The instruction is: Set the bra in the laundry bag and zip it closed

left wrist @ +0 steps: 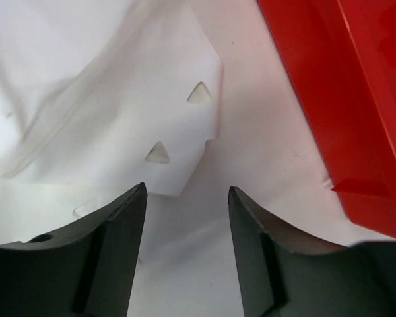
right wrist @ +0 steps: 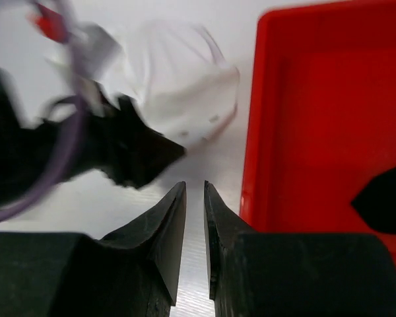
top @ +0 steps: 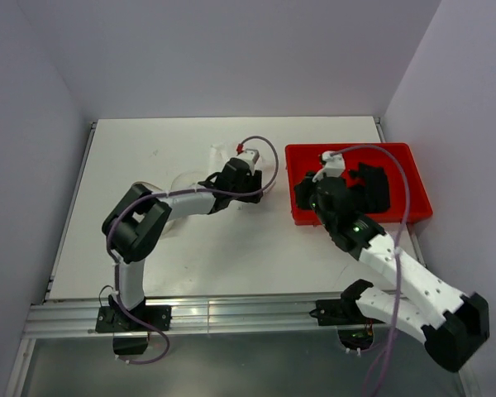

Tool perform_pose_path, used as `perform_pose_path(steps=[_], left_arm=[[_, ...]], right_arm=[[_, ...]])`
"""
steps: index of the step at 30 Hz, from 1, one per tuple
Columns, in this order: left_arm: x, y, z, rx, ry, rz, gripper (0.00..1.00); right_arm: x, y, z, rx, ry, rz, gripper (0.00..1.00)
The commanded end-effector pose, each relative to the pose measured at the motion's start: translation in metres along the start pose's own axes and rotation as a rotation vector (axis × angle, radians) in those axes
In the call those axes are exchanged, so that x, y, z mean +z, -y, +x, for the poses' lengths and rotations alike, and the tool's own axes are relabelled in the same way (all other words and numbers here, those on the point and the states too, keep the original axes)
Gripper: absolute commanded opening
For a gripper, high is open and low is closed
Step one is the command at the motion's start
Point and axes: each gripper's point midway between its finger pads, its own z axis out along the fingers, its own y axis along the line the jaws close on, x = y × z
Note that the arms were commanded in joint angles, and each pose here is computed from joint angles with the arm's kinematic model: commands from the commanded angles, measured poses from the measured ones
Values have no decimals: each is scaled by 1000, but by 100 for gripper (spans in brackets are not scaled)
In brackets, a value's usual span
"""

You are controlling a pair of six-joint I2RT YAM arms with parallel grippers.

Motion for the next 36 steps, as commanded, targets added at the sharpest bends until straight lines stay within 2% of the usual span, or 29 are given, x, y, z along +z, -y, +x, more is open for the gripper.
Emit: perform_pose_path(steps=[1,6,11,15,16,17,18,20,23,26,27,31,34,35,36], left_arm=[[10,23,-36,164,75,73,60],[37,17,-10,243,-40,70,64],[60,-3,20,272,-139,0,59],[69,-18,27,309,-164,-75,56],[70,-23,23,314,-153,-116,37],[69,-22,21,317,-144,-129,24],[67,-20,14,313,-120,-129,1],[62,-12,1,304,-84,-115,0],[38,10,-31,277,5,-62,0],[-5,38,-80,224,135,14,0],[-33,54,-106,200,198,65,0],[-100,86,-157,158,310,171,0],[-144,106,-175,148,314,250,0],[-153,111,-179,144,315,271,0],[-175,121,-188,141,324,317,0]], right_arm=[[-21,0,-21,65,111,-45,24],[-35,1,-22,81,154,-84,24],[-44,3,-27,90,184,-97,24],[-47,-1,-31,93,194,-116,24],[-48,-3,-32,96,193,-130,24],[-48,-6,-33,99,197,-143,24],[-49,-10,-32,107,198,-168,24],[-48,-12,-30,117,198,-185,24],[-45,-13,-21,123,178,-194,24],[-41,-12,-14,103,164,-195,25],[-42,-16,-13,82,154,-219,26],[-52,-42,-24,12,183,-368,29],[-64,-65,-44,-82,251,-489,43],[-66,-68,-52,-95,275,-502,53],[-68,-74,-61,-133,289,-524,57]])
